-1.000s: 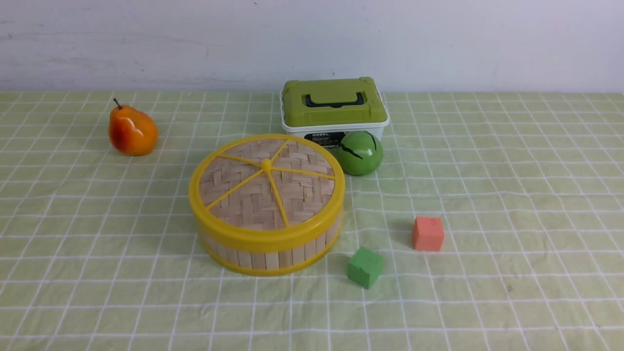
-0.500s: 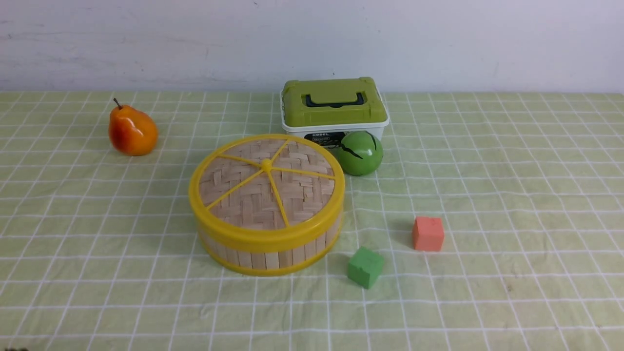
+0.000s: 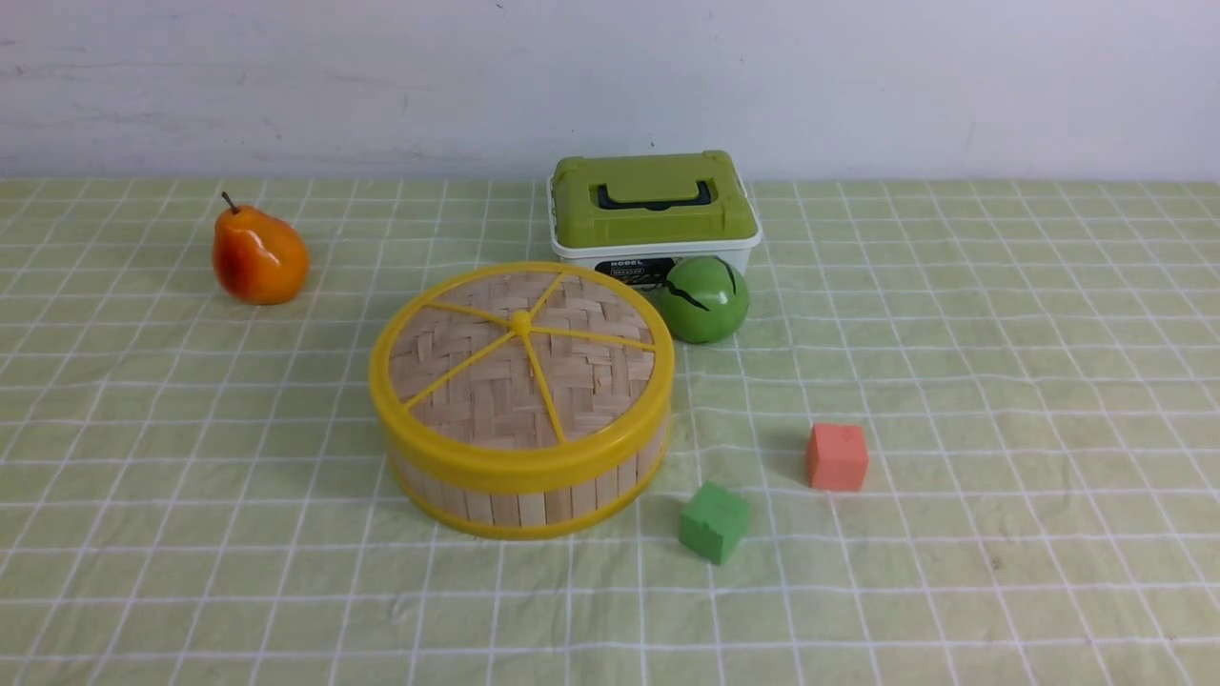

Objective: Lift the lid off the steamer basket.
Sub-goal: Use the left arm to lift the lid of the steamer

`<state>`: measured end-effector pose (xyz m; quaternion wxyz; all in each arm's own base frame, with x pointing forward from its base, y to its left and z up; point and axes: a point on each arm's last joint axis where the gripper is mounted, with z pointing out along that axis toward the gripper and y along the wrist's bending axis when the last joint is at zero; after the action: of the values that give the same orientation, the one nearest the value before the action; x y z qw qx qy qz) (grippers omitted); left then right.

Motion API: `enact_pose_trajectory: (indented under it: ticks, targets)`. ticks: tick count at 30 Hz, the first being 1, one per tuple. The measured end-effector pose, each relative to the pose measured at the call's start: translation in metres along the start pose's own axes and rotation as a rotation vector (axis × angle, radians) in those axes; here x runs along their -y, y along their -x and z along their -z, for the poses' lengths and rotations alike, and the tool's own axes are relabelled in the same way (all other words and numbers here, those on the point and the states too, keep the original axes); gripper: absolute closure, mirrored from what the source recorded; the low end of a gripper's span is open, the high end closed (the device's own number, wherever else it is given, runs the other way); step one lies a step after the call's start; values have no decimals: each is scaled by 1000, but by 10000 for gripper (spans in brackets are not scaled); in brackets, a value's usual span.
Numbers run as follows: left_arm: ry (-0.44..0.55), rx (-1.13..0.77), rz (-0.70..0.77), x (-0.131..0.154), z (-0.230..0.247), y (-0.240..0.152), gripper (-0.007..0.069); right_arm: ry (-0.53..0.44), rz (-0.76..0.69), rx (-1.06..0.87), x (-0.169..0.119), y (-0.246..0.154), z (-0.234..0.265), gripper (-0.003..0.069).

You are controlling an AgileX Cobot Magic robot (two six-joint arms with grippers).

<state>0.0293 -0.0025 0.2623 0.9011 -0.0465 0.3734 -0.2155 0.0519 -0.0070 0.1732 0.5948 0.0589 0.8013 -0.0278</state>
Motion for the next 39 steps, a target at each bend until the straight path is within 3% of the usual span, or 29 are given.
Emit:
enact_pose_trajectory:
  ticks: [5,9,12,16,21,29,34,39]
  targets:
    - [-17,3,96,10,-16,22,580,0,0,0,0,0,0,418]
    - [40,-147,68,25,-54,63,638,0,0,0,0,0,0,418]
    - [98,-313,10,28,-86,70,638,0,0,0,0,0,0,418]
    - [201,-639,-45,19,-141,43,638,0,0,0,0,0,0,418]
    - [269,-853,-68,2,-178,-5,638,0,0,0,0,0,0,418]
    - [465,-1319,95,-21,-221,-87,638,0,0,0,0,0,0,418]
    - [441,-1524,151,-21,-245,-117,638,0,0,0,0,0,0,418]
    - [284,-1681,249,-14,-277,-145,638,0,0,0,0,0,0,418]
